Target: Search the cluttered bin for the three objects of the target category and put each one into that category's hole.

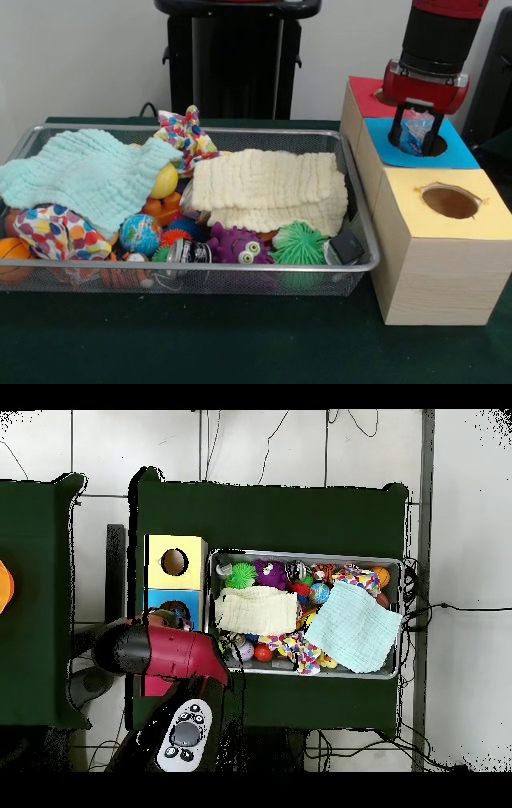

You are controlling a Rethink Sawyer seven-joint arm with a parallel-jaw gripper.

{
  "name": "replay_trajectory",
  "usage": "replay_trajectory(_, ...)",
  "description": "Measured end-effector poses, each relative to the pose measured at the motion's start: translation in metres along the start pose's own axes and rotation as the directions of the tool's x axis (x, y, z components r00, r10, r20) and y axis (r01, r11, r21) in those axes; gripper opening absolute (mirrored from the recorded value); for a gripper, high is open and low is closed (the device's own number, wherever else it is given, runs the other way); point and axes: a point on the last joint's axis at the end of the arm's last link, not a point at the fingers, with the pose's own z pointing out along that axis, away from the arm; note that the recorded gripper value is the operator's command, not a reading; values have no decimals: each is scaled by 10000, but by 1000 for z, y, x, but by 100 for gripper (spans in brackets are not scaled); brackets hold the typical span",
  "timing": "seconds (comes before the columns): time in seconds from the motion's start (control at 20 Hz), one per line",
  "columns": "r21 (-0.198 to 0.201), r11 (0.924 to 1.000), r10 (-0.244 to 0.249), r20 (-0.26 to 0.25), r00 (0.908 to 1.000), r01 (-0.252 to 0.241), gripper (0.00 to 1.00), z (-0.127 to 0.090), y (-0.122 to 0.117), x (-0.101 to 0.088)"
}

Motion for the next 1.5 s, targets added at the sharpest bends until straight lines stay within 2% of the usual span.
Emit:
replay_trajectory(0.5,17,10000,56,-20,10000,-56,0,5,0,0)
replay_trajectory(0.55,17,10000,52,-16,10000,-52,100,6,1,0)
replay_trajectory(1.5,90,10000,-37,109,9999,36,100,9,4,-3)
